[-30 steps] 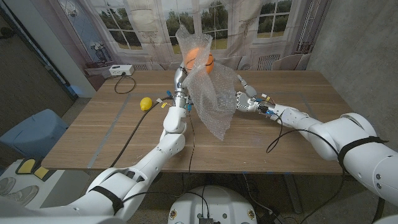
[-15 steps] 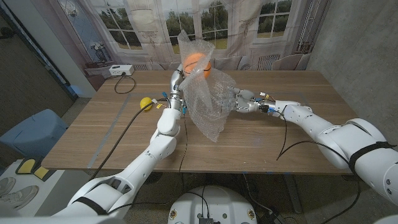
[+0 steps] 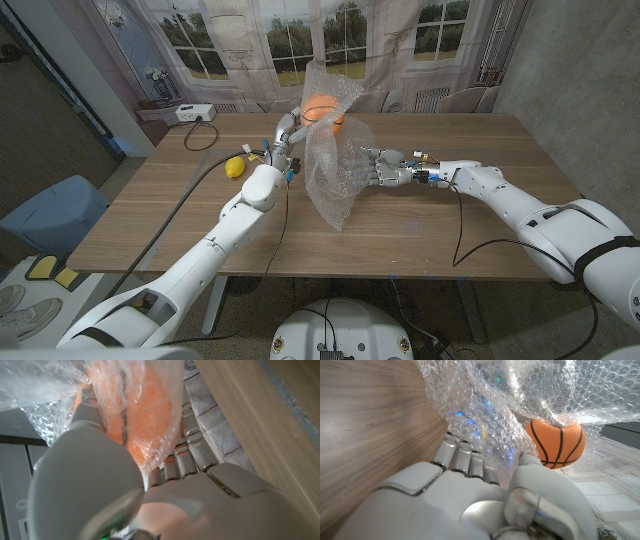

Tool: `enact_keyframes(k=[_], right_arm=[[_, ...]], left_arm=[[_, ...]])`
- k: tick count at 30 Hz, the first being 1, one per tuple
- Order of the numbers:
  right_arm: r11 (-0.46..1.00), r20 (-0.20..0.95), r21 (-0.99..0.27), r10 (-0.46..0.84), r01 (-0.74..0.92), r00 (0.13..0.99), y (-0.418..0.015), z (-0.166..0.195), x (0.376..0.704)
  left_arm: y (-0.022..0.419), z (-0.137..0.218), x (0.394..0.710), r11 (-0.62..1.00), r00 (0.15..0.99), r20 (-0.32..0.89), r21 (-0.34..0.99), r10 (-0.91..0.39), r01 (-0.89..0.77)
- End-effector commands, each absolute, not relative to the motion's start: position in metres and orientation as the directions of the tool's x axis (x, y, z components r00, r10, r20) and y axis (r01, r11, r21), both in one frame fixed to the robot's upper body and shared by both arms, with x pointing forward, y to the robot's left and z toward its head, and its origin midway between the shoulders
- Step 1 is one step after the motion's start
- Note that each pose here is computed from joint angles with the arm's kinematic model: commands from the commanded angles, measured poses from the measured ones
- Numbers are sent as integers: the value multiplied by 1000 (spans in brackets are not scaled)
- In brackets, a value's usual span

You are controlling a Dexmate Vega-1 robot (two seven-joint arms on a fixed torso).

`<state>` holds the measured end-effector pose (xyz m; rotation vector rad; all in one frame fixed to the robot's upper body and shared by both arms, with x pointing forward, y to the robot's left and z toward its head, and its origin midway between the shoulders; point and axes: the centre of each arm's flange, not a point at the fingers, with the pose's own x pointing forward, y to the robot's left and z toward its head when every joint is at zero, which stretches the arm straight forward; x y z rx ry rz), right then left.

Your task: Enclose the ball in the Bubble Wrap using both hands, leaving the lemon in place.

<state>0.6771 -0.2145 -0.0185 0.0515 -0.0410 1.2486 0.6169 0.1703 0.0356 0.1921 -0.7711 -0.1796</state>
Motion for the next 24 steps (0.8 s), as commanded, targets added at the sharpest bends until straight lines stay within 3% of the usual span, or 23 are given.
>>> enact_keyframes(k=[1, 12, 24], right_arm=[[360, -5, 38, 933, -932, 360, -212, -28, 682], [426, -52, 46, 904, -903, 424, -214, -30, 694], [460, -109, 58, 885, -886, 452, -212, -40, 703]], left_arm=[[180, 38, 617, 884, 850, 436, 462, -294, 69], [185, 49, 618, 767, 893, 270, 630, -361, 120], [181, 56, 616, 622, 939, 141, 777, -315, 92]])
